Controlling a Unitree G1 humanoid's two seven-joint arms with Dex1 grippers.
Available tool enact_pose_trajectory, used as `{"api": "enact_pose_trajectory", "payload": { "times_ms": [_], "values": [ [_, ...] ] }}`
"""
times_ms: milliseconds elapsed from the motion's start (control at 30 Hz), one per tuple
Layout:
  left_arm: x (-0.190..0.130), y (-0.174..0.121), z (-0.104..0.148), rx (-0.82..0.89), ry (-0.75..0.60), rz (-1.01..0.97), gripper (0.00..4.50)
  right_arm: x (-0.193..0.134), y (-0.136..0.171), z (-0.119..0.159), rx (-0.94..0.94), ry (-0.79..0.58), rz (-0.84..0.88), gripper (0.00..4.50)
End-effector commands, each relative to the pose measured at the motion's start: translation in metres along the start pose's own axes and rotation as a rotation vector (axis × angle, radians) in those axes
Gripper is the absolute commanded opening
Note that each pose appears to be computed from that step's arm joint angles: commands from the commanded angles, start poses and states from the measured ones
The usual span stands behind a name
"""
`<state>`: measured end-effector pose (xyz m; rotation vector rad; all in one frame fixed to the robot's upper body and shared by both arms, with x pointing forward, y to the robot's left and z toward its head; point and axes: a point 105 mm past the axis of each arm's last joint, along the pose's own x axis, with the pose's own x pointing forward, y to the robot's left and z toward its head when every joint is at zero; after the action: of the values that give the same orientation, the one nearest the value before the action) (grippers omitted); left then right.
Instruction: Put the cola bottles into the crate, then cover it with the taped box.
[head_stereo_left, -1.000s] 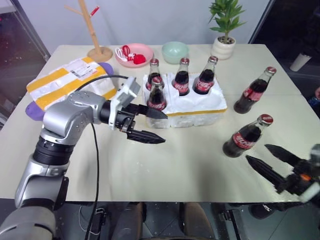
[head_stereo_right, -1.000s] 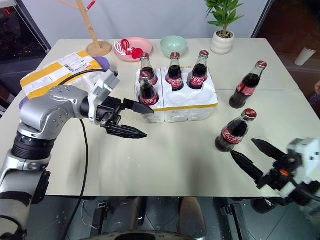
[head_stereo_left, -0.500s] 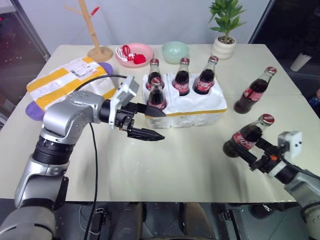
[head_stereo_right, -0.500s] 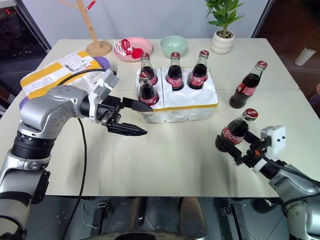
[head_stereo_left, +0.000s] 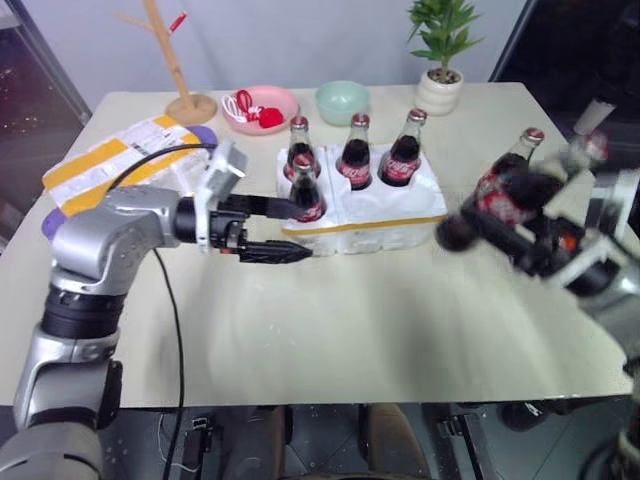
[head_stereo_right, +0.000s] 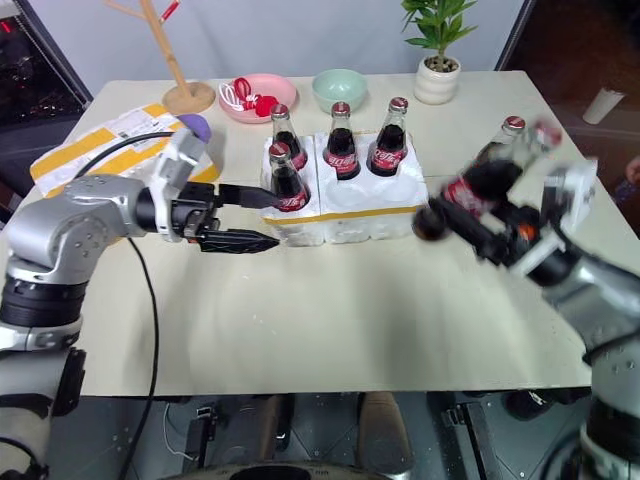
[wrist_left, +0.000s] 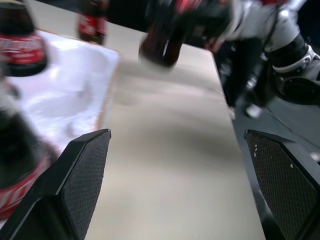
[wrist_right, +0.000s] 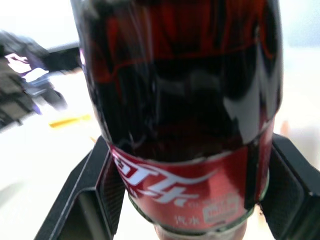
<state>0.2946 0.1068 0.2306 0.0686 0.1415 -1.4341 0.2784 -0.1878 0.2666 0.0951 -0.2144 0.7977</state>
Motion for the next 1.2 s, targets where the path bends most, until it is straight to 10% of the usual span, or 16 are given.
{"api": "enact_pose_trajectory", "payload": {
  "times_ms": [33, 533, 633, 767, 1033, 1200],
  "values": [
    [-0.007, -0.003, 0.016, 0.042, -0.057, 0.047, 4.5, 0.03, 0.0, 0.007, -0.042, 0.014, 0.038, 2.85],
    [-0.003, -0.008, 0.018, 0.062, -0.072, 0.077, 4.5, 0.112, -0.009, -0.081, -0.065, 0.317, 0.154, 2.85],
    [-0.002, -0.009, 0.019, 0.064, -0.072, 0.071, 4.5, 0.116, -0.01, -0.091, -0.07, 0.343, 0.132, 4.26],
    [0.002, -0.01, 0.018, 0.066, -0.072, 0.061, 4.5, 0.116, -0.012, -0.087, -0.09, 0.317, 0.089, 4.42],
    [0.005, -0.014, 0.02, 0.058, -0.086, 0.033, 4.5, 0.035, -0.027, -0.012, -0.052, 0.133, -0.107, 4.42],
    [0.012, -0.019, 0.024, 0.059, -0.098, -0.013, 4.5, -0.05, -0.062, -0.017, -0.08, 0.231, -0.466, 4.42]
  ]
}}
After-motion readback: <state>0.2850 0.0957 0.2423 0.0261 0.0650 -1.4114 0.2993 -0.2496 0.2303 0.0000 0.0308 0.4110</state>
